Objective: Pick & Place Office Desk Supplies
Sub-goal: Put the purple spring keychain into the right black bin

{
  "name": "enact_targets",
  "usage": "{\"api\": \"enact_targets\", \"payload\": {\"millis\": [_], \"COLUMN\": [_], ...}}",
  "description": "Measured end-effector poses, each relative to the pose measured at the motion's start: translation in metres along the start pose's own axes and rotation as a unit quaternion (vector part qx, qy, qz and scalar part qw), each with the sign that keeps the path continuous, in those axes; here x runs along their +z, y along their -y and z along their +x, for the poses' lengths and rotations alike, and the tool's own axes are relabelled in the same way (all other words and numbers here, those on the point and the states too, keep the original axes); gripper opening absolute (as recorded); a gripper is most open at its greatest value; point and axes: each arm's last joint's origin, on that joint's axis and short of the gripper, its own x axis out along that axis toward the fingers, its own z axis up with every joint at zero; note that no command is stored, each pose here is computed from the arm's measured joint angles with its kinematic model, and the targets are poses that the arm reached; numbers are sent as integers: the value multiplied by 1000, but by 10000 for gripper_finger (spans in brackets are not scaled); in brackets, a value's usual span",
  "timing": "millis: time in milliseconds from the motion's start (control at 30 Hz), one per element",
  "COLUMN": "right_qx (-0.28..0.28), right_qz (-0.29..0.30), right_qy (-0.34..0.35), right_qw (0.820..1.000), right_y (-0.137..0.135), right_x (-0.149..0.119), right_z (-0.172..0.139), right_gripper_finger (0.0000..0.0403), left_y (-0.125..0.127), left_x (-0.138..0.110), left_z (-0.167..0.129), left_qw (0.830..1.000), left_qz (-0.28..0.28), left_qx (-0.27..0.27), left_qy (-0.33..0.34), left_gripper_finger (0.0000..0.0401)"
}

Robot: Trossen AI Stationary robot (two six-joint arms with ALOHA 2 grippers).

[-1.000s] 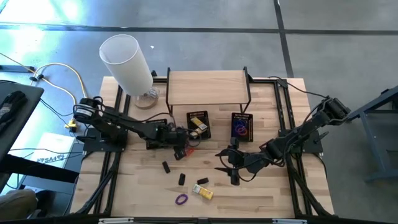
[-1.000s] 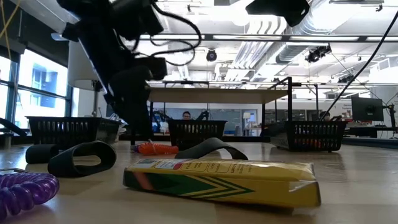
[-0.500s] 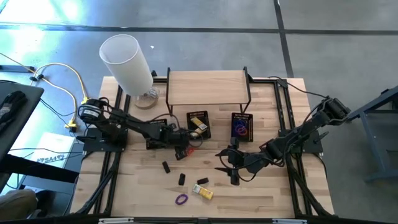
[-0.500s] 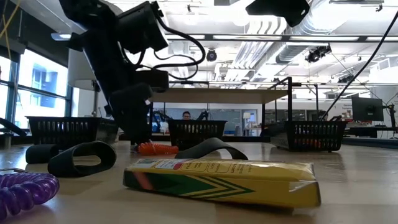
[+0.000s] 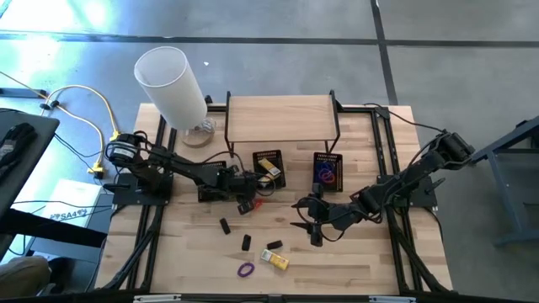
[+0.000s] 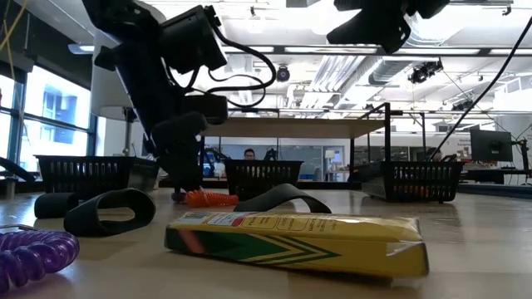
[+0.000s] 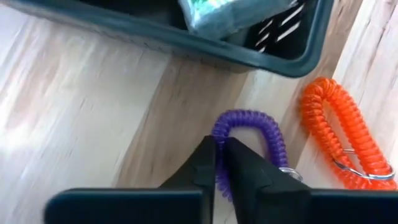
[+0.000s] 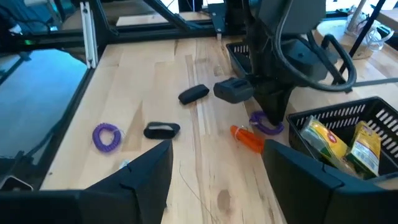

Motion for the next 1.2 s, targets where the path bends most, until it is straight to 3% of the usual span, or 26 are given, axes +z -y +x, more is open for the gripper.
{"api": "enact_targets", "payload": {"millis": [700, 1033, 1200], "right_qx": [2, 8, 24], "right_qz": [3, 35, 45], "right_qy": [1, 3, -1], "right_qw": [1000, 999, 999], "right_y": [1, 0, -1], "right_x": [-1, -1, 0], "right_z": [0, 0, 0], "right_gripper_finger": [238, 238, 238], "left_y": [16, 37, 62], "left_x": [5, 12, 11], "left_z": [-17, -61, -81], "left_qw": [999, 996, 987], "left_qz": [24, 48, 99], "left_qx": [-41, -35, -18], "left_qy": [18, 74, 128], "left_gripper_finger": [1, 1, 1]}}
